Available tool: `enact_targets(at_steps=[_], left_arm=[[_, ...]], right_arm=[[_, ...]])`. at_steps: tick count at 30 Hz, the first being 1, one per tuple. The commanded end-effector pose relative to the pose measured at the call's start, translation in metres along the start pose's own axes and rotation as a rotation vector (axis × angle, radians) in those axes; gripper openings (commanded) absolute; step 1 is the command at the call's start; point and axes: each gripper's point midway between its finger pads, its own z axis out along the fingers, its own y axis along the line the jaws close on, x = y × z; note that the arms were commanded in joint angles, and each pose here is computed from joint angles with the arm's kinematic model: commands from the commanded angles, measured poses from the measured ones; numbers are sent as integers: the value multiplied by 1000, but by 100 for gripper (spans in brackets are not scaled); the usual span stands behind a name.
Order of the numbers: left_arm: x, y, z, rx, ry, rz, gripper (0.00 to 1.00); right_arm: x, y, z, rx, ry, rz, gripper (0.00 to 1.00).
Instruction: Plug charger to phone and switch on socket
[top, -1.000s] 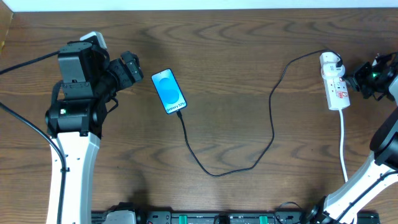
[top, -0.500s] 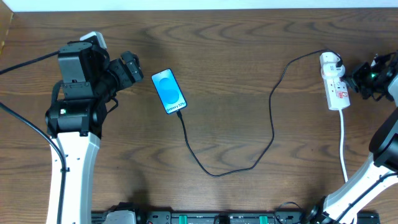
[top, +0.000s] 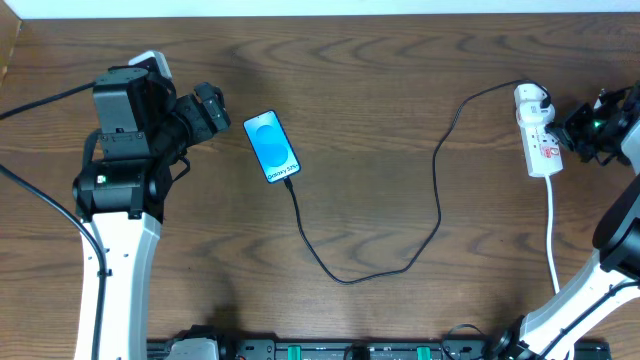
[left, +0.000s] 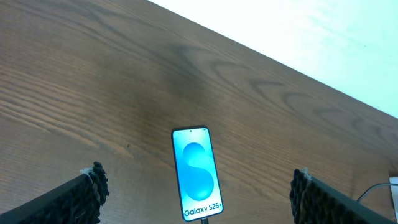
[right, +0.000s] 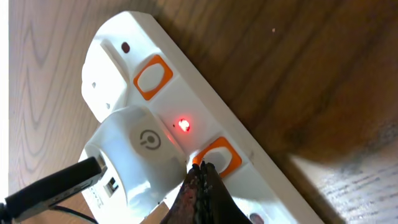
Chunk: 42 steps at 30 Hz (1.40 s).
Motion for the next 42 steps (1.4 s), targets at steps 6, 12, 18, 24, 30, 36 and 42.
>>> enact_targets(at_steps=[6,12,18,24,30,36,42], left_arm=[[-4,2,-1,-10,-11,7,95],[-4,2,-1,-10,-11,7,95],[-4,2,-1,-10,-11,7,95],[-4,2,-1,-10,-11,7,95],[-4,2,-1,-10,-11,7,95],[-4,2,-1,-10,-11,7,95],[-4,2,-1,-10,-11,7,95]], right_arm=[[-34,21,-111,31,-217,-59,1],[-7,80,-183,-34,-293,-255,4],[90,166,-206,-120,-196,-640,9],[181,211,-192,-63,-88,-940,50],[236,237,-180,-113,-9,-1081,99],[259,245,-176,-113,4,-1225,99],[252,246,-176,-85,-30,-1236,99]])
